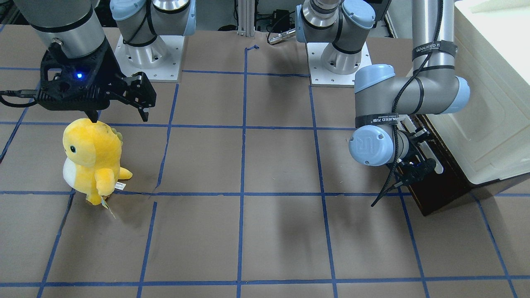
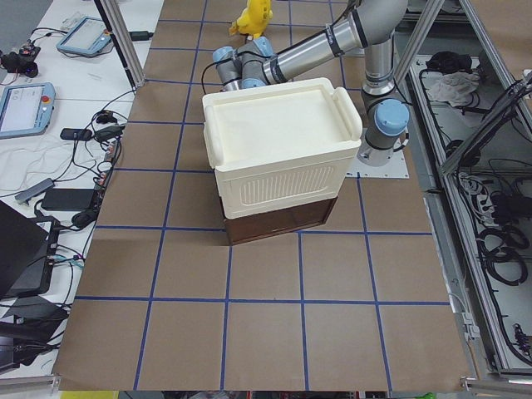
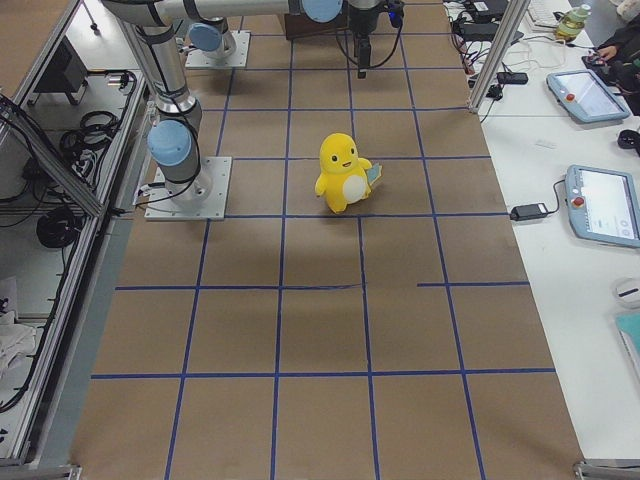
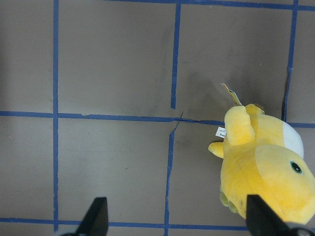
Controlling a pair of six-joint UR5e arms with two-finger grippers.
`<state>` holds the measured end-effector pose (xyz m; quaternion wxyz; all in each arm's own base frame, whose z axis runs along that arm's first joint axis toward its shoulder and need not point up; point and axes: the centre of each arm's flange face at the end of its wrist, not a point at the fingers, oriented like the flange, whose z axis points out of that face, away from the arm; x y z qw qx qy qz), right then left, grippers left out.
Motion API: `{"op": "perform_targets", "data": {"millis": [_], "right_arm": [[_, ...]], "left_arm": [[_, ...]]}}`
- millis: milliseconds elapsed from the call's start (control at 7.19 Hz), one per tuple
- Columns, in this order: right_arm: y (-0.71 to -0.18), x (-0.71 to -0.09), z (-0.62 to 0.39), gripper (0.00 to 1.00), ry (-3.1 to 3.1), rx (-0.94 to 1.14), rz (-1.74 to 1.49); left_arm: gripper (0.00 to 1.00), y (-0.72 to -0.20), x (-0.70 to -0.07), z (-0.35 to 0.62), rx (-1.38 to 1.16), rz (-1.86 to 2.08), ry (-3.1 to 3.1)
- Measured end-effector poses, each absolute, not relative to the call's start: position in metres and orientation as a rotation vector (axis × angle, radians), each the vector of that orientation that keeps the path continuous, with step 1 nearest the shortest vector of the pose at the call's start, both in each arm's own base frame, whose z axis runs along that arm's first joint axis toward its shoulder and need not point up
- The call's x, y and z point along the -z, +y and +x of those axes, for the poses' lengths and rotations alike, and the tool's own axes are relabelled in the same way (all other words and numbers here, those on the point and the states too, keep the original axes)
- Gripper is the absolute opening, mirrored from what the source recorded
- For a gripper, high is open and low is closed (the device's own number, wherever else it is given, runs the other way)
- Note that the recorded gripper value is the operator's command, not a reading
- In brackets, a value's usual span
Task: Pull drawer sideways
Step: 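Lower the left gripper around the white handle and close it, then pull the handle with the left gripper, sliding the drawer out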
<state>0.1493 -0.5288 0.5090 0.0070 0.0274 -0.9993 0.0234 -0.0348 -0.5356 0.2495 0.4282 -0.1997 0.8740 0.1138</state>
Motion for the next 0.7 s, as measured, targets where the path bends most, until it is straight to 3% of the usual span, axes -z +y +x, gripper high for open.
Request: {"op": "perform_targets", "data": {"millis": [695], "right_arm": [[-0.5288, -0.509, 0.1493, 1.0, -3.126, -0.073, 0.087]], "left_arm": [[0.0, -0.537, -0.2468, -0.0395, -0.291, -0.486, 2.181]]}}
